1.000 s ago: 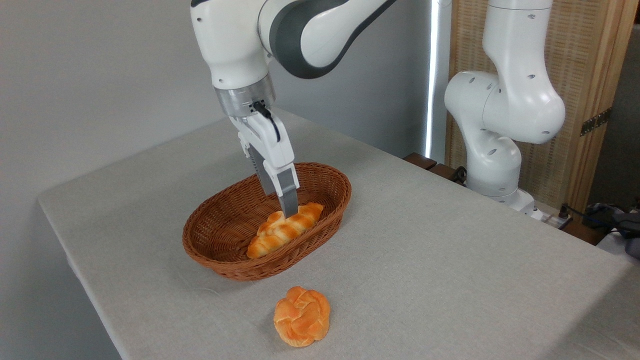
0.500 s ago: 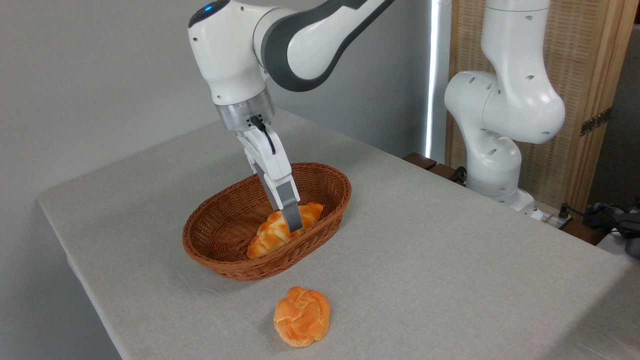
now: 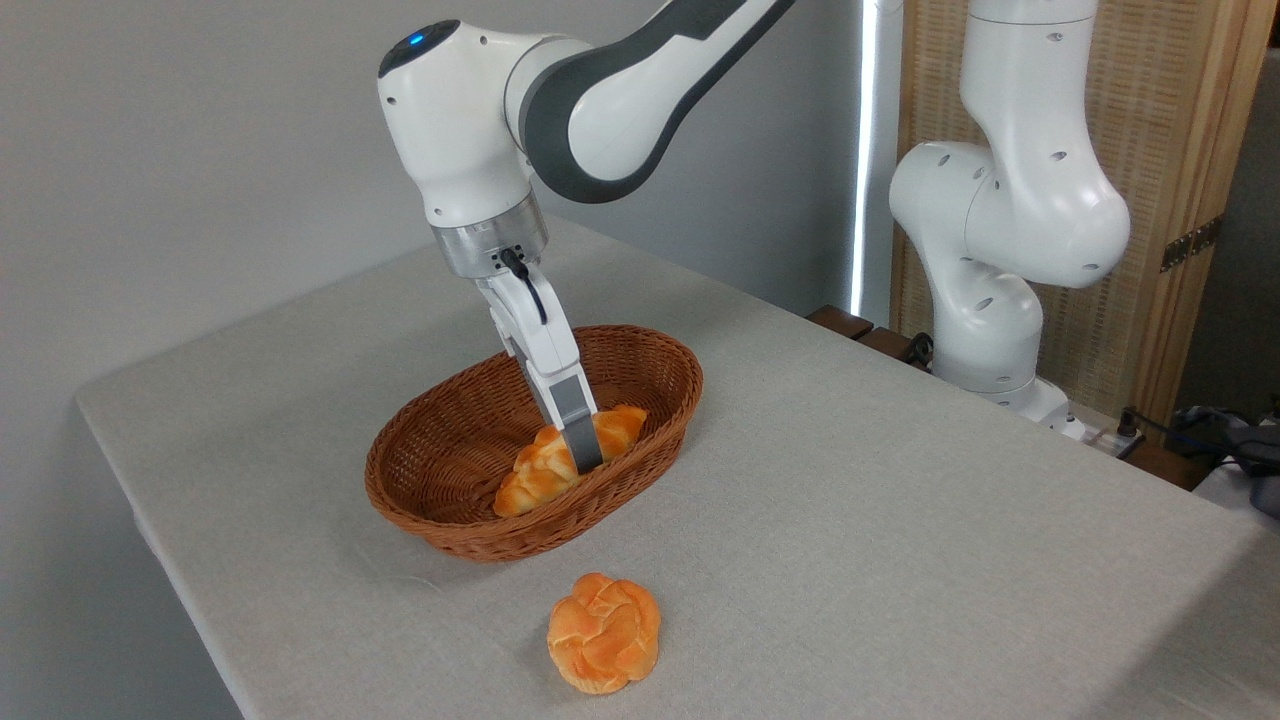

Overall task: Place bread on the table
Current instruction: 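Close the gripper on the braided roll inside the basket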

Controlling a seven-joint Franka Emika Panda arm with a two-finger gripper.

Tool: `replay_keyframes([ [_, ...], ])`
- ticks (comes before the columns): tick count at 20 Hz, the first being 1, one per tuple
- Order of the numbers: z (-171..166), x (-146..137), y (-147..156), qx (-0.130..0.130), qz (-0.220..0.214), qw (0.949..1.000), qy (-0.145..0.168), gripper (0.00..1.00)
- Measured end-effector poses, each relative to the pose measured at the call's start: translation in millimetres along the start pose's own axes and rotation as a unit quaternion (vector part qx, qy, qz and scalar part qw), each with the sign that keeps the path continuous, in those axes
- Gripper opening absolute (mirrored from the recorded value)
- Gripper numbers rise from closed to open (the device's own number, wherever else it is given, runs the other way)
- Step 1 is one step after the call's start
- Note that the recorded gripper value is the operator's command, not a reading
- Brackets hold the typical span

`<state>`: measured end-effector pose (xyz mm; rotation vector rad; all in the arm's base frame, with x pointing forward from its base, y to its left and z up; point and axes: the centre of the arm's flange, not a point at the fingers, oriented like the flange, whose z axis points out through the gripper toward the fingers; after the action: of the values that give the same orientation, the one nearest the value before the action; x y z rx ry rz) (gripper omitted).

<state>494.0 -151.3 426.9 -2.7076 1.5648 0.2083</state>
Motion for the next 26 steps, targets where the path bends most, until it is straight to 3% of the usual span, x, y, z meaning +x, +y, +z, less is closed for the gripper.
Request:
replay_keyframes([
  [6,6.1,2.1,0.5,0.002,0.002,1.0000,0.002,0.48],
  [7,6.1,2.1,0.5,0.003,0.002,1.0000,0.002,0.46],
  [26,6.0,4.0,2.5,0.004,0.006,1.0000,0.001,0.46],
])
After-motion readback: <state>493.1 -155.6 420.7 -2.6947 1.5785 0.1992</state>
